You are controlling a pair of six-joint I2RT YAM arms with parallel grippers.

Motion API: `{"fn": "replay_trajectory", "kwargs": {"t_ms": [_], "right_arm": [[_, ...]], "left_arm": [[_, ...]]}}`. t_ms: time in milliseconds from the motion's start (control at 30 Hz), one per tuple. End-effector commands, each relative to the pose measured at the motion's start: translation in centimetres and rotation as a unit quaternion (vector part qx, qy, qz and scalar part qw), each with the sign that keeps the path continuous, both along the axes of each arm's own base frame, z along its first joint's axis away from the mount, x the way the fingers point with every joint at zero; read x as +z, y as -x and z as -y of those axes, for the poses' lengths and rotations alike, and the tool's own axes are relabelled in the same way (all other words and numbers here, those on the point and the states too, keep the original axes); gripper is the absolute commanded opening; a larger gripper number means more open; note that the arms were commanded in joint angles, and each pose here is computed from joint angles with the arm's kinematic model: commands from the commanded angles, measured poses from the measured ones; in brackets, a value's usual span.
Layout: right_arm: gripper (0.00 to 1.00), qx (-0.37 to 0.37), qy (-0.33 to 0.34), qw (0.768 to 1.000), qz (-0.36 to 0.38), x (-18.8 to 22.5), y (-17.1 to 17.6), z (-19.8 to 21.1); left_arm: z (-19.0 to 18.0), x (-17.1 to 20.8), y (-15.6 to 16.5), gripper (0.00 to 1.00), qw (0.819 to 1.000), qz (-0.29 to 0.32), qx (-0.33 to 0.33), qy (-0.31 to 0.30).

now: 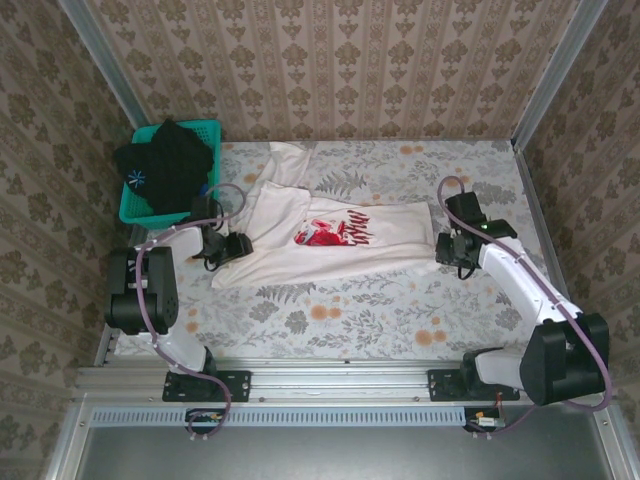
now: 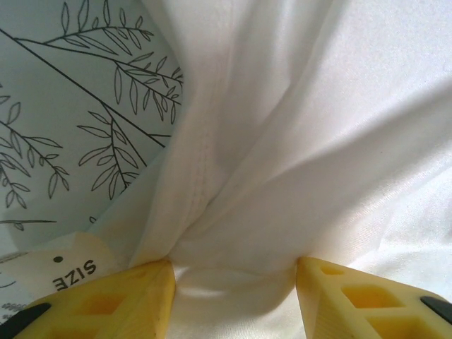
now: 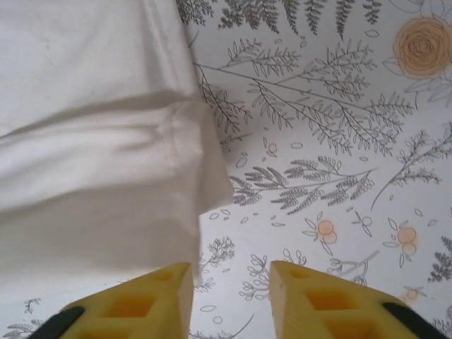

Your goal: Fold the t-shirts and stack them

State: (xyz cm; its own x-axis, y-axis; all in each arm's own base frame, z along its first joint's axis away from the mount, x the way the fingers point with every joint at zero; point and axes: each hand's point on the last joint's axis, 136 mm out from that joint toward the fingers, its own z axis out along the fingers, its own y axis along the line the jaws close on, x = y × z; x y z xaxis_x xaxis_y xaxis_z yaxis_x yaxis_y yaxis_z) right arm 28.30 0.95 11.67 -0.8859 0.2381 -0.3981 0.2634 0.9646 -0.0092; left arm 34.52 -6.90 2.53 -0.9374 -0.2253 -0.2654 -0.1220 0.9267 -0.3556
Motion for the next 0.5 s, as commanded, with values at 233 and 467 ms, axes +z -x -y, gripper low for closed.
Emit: {"fn": "replay_trajectory", "kwargs": {"t_ms": [233, 467], "right_arm": [[0.45, 0.041, -0.148, 0.985, 0.073, -1.1, -0.1, -7.9], [0.28, -0.034, -0.098, 0.993, -0.055, -9.8, -0.7, -6.9]], "left_arm": [[-1.2, -1.5, 1.8, 0.51, 0.999, -0.043, 0.001, -0.023], [-1.3, -1.7, 1.9, 0.51, 0.999, -0.047, 0.001, -0.025]]}}
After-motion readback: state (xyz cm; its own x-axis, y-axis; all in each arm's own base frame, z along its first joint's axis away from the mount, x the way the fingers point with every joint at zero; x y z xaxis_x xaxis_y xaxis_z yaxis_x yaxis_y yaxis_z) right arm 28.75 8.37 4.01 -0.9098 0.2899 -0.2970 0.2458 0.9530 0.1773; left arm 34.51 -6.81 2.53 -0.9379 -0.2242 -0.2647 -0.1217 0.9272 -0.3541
